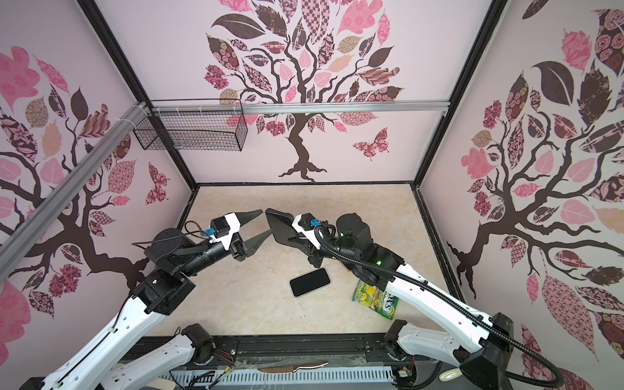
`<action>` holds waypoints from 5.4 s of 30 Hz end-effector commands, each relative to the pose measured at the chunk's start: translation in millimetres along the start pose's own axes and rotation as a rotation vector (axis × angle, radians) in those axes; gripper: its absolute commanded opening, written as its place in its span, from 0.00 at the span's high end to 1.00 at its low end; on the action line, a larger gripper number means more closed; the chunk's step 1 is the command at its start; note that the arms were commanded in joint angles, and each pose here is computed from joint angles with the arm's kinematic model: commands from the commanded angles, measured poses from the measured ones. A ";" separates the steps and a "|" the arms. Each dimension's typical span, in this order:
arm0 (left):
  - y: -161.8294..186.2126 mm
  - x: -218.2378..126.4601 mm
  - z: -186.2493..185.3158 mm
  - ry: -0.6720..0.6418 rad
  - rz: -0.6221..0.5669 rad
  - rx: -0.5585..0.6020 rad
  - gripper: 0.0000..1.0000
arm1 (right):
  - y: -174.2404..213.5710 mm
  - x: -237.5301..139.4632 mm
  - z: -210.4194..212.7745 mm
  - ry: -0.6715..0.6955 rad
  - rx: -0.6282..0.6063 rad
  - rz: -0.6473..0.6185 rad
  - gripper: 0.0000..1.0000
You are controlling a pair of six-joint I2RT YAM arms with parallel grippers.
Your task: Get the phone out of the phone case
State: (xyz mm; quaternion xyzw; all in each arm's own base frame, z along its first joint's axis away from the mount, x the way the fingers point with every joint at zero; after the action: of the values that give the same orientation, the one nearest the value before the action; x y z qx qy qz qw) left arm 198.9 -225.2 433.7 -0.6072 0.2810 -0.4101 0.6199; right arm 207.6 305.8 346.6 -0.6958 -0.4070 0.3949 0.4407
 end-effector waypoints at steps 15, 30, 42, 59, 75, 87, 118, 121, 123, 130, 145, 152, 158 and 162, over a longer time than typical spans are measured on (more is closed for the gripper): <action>5.5 3.1 -5.7 0.041 0.004 -0.008 0.52 | -39.5 -7.8 1.0 -0.030 -0.034 -0.129 1.00; 18.6 11.1 -12.8 0.103 0.041 -0.050 0.52 | -48.1 -11.6 21.9 -0.158 -0.075 -0.185 1.00; 21.0 10.1 -2.3 0.033 0.023 -0.059 0.46 | -40.3 -12.6 1.7 -0.013 -0.052 -0.155 1.00; -4.5 5.2 5.7 0.000 0.103 0.214 0.15 | -39.2 -36.5 -28.5 0.279 -0.274 -0.190 1.00; -12.4 -7.9 -30.8 0.162 -0.140 0.337 0.44 | -31.6 -31.7 -26.4 0.306 -0.374 -0.223 1.00; -9.7 -5.4 -35.8 0.203 -0.146 0.325 0.50 | -40.3 -34.2 -19.7 0.272 -0.370 -0.273 1.00; -5.0 3.5 -36.2 0.235 -0.121 0.305 0.53 | -40.0 -25.7 -6.0 0.165 -0.355 -0.283 1.00; -4.0 5.7 -36.0 0.239 -0.112 0.298 0.53 | -38.6 -22.6 -2.7 0.133 -0.351 -0.272 1.00; -2.2 7.1 -35.6 0.241 -0.103 0.297 0.53 | -37.6 -20.2 -0.2 0.110 -0.351 -0.267 1.00; 6.6 12.8 -32.2 0.240 -0.055 0.279 0.52 | -35.5 -13.9 4.7 0.066 -0.352 -0.257 1.00; 29.2 26.6 -29.5 0.224 0.045 0.284 0.55 | -36.0 4.1 8.8 0.035 -0.328 -0.233 1.00; 34.0 21.0 -38.6 0.268 0.047 0.252 0.60 | -44.4 2.1 1.9 0.068 -0.285 -0.250 1.00; 40.9 7.1 -65.3 0.429 0.052 0.180 0.62 | -52.4 -4.0 -1.5 0.087 -0.265 -0.261 1.00; 46.2 -0.3 -80.0 0.529 0.075 0.118 0.63 | -59.0 -8.2 0.7 0.072 -0.268 -0.273 1.00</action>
State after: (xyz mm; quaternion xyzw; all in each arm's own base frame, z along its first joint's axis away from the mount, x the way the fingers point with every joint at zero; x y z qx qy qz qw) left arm 185.9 -244.5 430.4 -0.4853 0.2587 -0.5071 0.6637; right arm 206.2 309.7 352.0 -0.7240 -0.4823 0.2889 0.3997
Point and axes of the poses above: each gripper's point midway between its finger pads, its own x axis out along the fingers, its own z axis along the line the jaws close on, y = z × x, the point moved 1 cm from there along -x, back along the fingers, and after that the axes turned 14 degrees about -x, right-handed, at the moved point
